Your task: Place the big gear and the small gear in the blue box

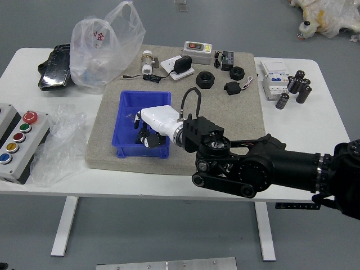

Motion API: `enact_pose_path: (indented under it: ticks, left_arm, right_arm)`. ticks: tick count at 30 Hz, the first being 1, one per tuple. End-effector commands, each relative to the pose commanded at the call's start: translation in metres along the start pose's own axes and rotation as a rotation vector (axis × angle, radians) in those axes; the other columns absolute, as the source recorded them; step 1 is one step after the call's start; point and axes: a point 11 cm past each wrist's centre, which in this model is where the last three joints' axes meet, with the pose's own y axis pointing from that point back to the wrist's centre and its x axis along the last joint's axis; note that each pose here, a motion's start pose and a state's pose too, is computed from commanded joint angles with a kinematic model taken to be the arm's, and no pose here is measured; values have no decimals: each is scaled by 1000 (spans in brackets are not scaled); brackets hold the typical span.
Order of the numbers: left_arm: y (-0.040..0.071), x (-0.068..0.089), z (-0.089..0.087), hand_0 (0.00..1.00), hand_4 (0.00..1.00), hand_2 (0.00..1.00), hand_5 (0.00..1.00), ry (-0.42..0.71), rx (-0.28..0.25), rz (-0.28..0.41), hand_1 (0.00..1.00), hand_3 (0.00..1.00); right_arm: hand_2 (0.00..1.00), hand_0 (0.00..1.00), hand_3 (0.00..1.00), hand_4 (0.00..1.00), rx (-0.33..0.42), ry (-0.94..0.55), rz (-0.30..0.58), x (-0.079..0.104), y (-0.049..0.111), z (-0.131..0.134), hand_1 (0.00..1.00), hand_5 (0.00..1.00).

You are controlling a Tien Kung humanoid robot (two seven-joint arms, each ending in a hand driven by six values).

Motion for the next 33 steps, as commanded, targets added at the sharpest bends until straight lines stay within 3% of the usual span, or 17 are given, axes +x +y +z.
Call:
enact_pose_path:
  ticks: [25, 33]
  left_arm:
    - [0, -2, 0, 653, 657, 528, 297, 2, -2, -3, 560, 676]
    - [0, -2, 0, 651, 655, 527, 294, 6, -3, -2, 560, 677]
  right_arm:
    - [631, 317, 691, 642, -6, 39, 7, 6, 0, 3, 573, 194]
    - [638, 316, 694, 671, -9, 0, 45, 22, 1, 7, 573, 211]
